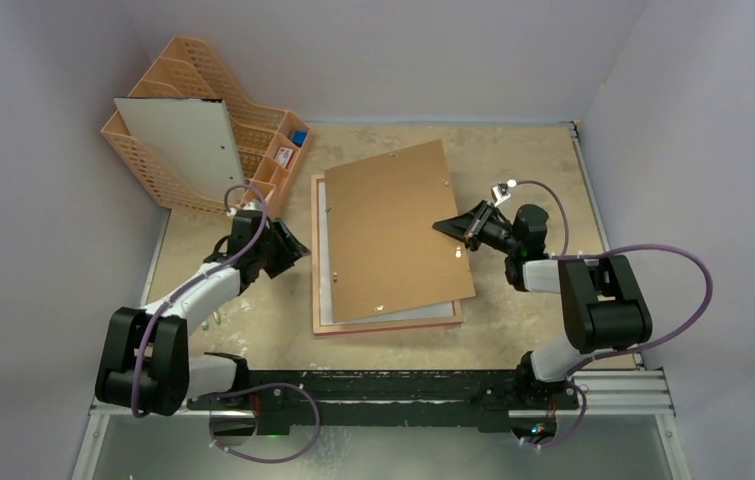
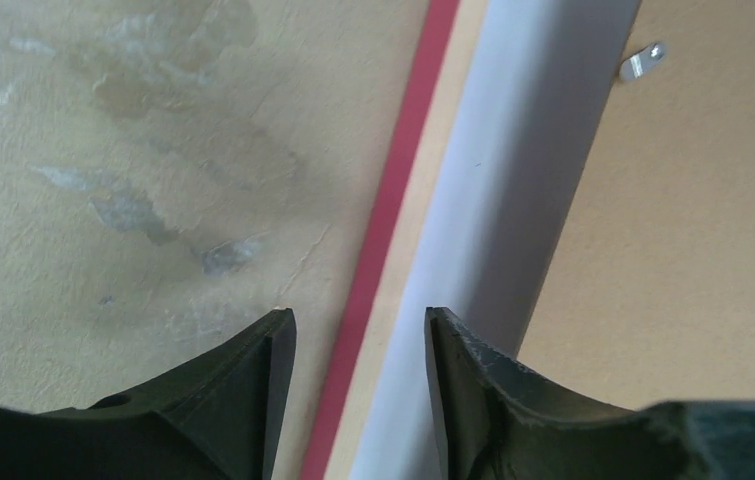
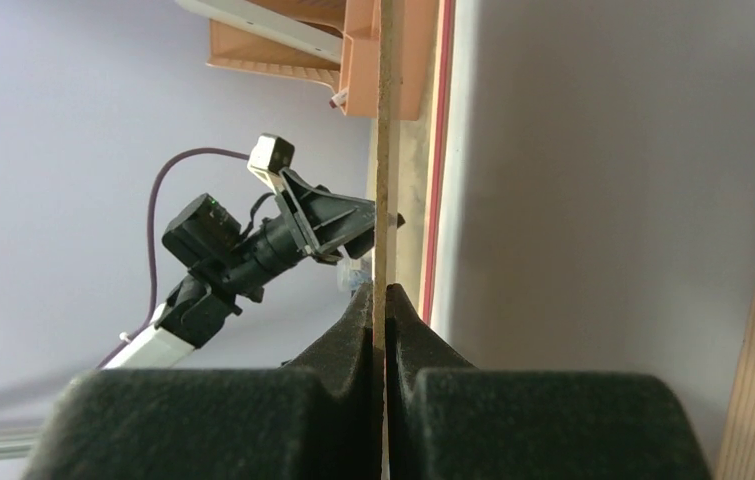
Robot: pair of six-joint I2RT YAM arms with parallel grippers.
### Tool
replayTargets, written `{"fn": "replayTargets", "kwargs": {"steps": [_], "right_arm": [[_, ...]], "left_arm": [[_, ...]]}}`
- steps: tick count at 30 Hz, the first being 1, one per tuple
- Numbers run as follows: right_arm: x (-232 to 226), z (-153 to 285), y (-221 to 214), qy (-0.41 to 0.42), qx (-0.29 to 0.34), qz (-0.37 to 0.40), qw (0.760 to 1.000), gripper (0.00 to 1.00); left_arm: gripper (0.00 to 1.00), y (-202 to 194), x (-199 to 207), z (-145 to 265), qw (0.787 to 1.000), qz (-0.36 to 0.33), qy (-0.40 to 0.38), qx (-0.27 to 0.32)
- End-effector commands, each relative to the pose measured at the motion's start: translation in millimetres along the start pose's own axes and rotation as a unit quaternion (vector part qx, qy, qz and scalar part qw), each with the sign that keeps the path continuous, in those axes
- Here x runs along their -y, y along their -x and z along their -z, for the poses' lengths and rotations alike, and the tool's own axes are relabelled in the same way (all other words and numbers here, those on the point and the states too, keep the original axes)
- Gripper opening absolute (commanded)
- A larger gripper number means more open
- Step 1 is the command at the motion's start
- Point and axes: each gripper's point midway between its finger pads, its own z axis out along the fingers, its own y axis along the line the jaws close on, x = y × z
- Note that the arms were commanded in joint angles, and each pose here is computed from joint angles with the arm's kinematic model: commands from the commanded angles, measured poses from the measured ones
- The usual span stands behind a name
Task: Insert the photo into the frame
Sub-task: Turn over the photo frame item on the photo frame.
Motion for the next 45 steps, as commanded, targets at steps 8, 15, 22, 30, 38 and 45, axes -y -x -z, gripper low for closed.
{"fn": "replayTargets", "kwargs": {"steps": [8,15,22,30,38,45], "right_arm": [[4,-16,0,0.026,0.010,0.046,0.999,0.00],[15,-27,-5,0.018,0.000,0.043,0.999,0.00],[23,-35,-12,0.015,-0.007,0.034,0.999,0.00],[29,-46,-16,0.012,-0.017,0.041,0.999,0.00],[42,-46,-19,-0.028,-0.026,0.052,0.998,0.19],[50,-46,-16,-0.077,-0.048,0.089,0.992,0.37]], "left_arm": [[0.51,-19,0,-28,0.999,0.016,-0.042,-0.029],[0.49,-30,-1,-36,0.997,0.013,-0.051,-0.053],[0.42,-37,0,-40,0.996,0.013,-0.062,-0.068],[0.41,-39,0,-41,0.995,0.009,-0.064,-0.072],[0.40,-38,-2,-41,0.996,0.006,-0.057,-0.069],[0.41,-33,-1,-39,0.997,0.001,-0.053,-0.061]]}}
